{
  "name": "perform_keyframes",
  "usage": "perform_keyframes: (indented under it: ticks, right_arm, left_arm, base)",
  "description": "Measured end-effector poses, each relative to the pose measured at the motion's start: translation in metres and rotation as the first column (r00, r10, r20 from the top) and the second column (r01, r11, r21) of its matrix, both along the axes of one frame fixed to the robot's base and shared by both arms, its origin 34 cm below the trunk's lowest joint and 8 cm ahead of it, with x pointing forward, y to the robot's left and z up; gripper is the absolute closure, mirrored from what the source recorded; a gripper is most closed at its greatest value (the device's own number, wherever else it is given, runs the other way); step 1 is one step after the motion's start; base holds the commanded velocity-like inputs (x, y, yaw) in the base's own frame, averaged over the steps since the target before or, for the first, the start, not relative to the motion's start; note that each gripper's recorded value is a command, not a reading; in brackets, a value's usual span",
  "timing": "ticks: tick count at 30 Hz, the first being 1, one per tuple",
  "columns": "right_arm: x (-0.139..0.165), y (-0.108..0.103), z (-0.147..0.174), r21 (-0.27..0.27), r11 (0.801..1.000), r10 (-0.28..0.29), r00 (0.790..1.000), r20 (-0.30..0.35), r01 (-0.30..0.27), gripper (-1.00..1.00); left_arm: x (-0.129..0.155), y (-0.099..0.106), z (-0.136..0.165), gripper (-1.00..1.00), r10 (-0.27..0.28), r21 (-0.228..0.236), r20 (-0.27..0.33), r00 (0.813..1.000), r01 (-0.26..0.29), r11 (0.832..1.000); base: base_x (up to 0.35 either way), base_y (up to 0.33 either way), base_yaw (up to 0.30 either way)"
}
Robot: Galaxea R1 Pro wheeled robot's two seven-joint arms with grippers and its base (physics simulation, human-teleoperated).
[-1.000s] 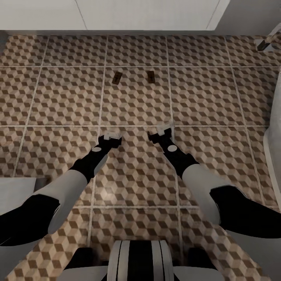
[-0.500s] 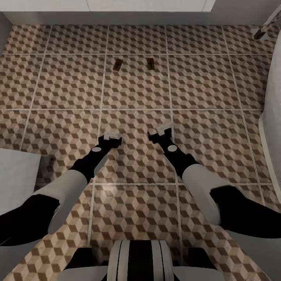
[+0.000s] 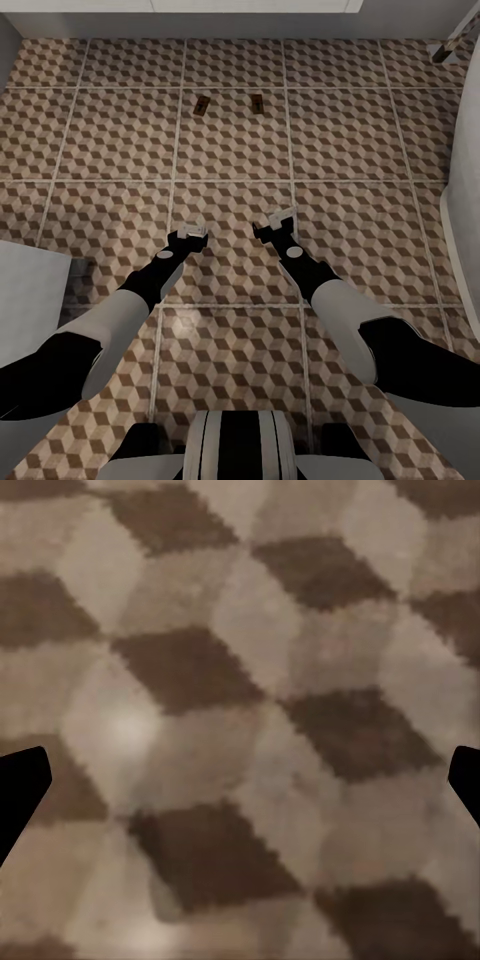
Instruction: Take the four mousetraps from the cabinet in the bathroom and place them on the bathroom floor. Make sure all four end up on the same floor surface, and ensure that at least two of them are either under or directly next to the same bathroom sink.
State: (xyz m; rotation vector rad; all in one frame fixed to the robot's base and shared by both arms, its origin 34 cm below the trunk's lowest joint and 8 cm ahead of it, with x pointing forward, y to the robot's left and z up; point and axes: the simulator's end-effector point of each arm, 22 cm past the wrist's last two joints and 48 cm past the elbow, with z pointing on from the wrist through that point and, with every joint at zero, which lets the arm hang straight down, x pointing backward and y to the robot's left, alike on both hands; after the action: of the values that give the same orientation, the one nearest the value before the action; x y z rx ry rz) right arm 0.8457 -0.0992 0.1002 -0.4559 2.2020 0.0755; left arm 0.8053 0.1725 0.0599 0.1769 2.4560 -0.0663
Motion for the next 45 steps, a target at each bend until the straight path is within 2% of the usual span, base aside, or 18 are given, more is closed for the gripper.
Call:
perform_keyframes:
  ticks: [21,36,45]
  right_arm:
    - [-0.004,0.0,-0.003,-0.001,1.0,0.003,1.0,-0.011,-0.003,-1.0]
    - [0.016,0.0,0.043,0.0,1.0,0.004,0.999,0.042,-0.004,-1.0]
    - [0.023,0.0,0.066,-0.002,1.0,0.006,0.998,0.062,-0.006,-1.0]
  left_arm:
    - [-0.004,0.001,-0.003,-1.0,0.002,0.002,-0.011,1.0,-0.002,1.0]
    - [0.017,0.002,0.04,-1.0,0.003,0.004,0.041,0.999,-0.003,1.0]
    - [0.014,0.008,0.052,-1.0,0.006,0.016,0.03,1.0,-0.007,1.0]
  base:
    - [-0.001,0.0,0.0]
    - [0.0,0.0,0.0]
    - [0.0,0.0,0.0]
